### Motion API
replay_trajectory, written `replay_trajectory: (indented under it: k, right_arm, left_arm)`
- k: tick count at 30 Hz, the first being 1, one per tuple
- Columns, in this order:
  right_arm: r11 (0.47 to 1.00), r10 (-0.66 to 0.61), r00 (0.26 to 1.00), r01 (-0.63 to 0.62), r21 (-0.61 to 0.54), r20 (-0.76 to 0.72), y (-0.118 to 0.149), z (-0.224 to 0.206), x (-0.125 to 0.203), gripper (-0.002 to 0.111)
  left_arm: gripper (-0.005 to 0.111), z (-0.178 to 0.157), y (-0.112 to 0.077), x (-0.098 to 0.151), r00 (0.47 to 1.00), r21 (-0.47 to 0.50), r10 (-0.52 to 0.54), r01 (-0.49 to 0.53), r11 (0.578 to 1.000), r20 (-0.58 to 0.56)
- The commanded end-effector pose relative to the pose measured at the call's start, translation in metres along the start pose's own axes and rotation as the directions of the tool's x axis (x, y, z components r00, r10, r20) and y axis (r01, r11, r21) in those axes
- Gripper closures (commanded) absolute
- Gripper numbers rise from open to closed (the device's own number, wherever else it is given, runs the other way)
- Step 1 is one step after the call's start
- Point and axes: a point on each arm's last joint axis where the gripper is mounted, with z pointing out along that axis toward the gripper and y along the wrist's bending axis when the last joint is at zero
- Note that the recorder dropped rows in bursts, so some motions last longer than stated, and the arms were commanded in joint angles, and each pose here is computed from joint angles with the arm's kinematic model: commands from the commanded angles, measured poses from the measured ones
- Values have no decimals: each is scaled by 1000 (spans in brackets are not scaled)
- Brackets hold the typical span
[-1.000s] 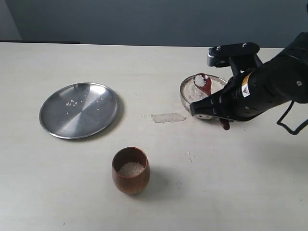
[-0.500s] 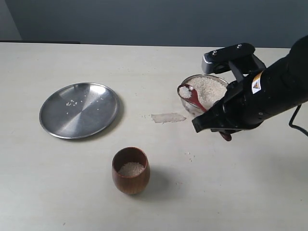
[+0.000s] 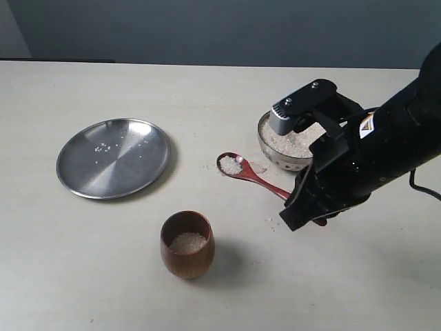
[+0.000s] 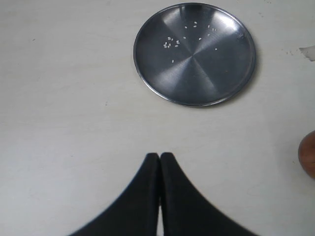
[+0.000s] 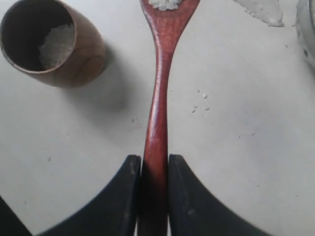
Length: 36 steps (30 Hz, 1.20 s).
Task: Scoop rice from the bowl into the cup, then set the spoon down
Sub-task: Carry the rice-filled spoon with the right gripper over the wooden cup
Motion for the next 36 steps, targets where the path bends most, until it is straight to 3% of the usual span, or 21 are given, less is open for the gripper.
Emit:
replay_trajectory:
  k: [1, 17, 21, 36]
  right_arm:
    - [997, -71, 997, 71, -10, 3, 3, -10, 4, 109]
    - [947, -288, 958, 286, -148, 12, 27, -24, 12, 109]
    - [918, -381, 925, 376, -125, -15, 38, -20, 13, 109]
    - [890, -456, 890, 456, -6, -6, 37, -18, 6, 109]
  left_arm:
    - [106, -1, 0, -2, 1000, -3, 0, 0, 1000, 11]
    - [106, -1, 0, -2, 1000, -3, 0, 0, 1000, 11]
    - [106, -1, 0, -2, 1000, -3, 0, 0, 1000, 11]
    - [106, -1, 0, -2, 1000, -3, 0, 0, 1000, 11]
